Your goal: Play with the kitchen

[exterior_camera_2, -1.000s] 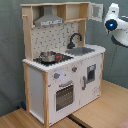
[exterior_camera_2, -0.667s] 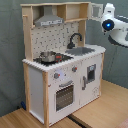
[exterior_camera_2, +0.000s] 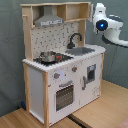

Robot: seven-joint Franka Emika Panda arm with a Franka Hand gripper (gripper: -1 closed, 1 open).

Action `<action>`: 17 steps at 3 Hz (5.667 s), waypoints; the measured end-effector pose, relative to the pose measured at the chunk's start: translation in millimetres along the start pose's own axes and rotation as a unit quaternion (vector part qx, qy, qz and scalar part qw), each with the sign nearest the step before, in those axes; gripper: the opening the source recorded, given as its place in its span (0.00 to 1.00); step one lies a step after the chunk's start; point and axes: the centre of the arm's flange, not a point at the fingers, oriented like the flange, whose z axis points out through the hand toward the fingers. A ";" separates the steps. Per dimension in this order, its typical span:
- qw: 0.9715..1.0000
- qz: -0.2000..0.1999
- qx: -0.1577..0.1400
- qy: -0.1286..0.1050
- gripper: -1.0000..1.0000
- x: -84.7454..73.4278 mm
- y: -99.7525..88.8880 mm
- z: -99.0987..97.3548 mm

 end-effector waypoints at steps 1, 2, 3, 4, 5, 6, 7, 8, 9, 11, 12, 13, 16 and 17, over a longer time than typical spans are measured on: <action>1.000 -0.014 0.018 0.018 0.00 19.2 -23.2 -2.5; 0.999 -0.025 0.029 0.032 0.00 38.8 -40.3 -3.3; 0.998 -0.038 0.036 0.044 0.00 56.9 -54.5 -0.8; 0.996 -0.052 0.040 0.054 0.00 70.5 -67.4 5.3; 0.995 -0.069 0.043 0.063 0.00 79.5 -90.6 5.0; 0.992 -0.085 0.040 0.080 0.00 96.0 -102.2 -0.5; 0.991 -0.099 0.030 0.084 0.00 106.1 -112.1 9.4; 0.987 -0.136 0.014 0.086 0.00 116.5 -111.1 10.7; 0.982 -0.165 0.011 0.095 0.00 125.3 -98.5 -15.6; 0.980 -0.173 0.007 0.096 1.00 128.3 -87.5 -24.7; 0.979 -0.180 0.003 0.098 1.00 131.4 -75.1 -37.0; 0.973 -0.201 0.006 0.112 1.00 133.0 -68.2 -79.4; 0.938 -0.280 -0.057 0.194 1.00 95.7 -112.1 -194.5; 0.921 -0.297 -0.080 0.239 1.00 85.7 -135.8 -233.3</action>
